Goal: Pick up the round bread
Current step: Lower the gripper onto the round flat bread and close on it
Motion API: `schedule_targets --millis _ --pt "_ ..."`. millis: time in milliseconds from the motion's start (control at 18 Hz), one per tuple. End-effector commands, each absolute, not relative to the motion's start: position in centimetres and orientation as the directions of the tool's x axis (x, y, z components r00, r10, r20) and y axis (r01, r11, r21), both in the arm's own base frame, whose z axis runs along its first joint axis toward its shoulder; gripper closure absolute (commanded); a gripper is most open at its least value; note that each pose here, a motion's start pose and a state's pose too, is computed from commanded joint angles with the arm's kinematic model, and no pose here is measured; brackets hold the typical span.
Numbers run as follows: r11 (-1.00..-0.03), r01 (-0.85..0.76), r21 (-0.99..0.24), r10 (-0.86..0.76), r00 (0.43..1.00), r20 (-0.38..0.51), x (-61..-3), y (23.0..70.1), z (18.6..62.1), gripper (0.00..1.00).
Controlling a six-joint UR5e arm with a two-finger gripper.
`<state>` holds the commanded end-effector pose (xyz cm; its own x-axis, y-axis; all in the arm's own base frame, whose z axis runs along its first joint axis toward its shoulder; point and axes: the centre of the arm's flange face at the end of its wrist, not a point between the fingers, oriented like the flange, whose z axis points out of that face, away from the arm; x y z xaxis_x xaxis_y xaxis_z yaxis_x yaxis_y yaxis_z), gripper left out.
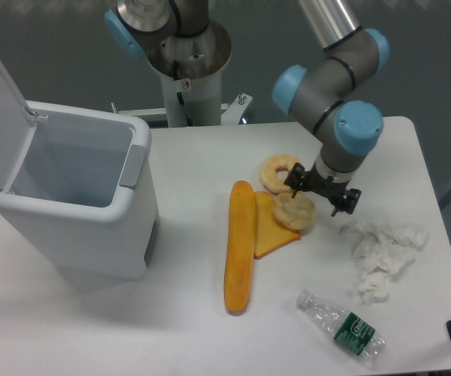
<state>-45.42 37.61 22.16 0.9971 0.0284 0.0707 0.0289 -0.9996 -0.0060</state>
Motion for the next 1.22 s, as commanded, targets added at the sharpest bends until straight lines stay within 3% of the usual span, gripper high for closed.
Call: schedule_targets --millis 333,444,500,667,833,1000,1056,1222 --pt "-0.998 0.056 0.003 0.056 0.995 0.079 -44.1 39.0 21.6 0.01" --pt "-0.998 0.061 0.006 0.061 0.995 0.081 -44.2 38.9 21.5 0.24" --pt "-0.998 0.065 0.008 0.066 0.995 0.078 -44.3 38.7 21.6 0.32" --pt "-0.994 0.11 0.017 0.111 0.991 0.072 -44.5 38.6 21.5 0.39" --pt "-0.992 0.121 0.036 0.124 0.99 0.068 -44.5 38.6 20.9 0.65" --pt "-0.992 0.121 0.037 0.123 0.99 0.062 -44.7 38.7 21.0 0.71" --pt "-0.992 0.125 0.033 0.126 0.99 0.055 -44.9 38.7 21.4 0.84" --pt "-0.993 0.116 0.014 0.117 0.993 0.028 -45.5 38.8 23.0 1.0"
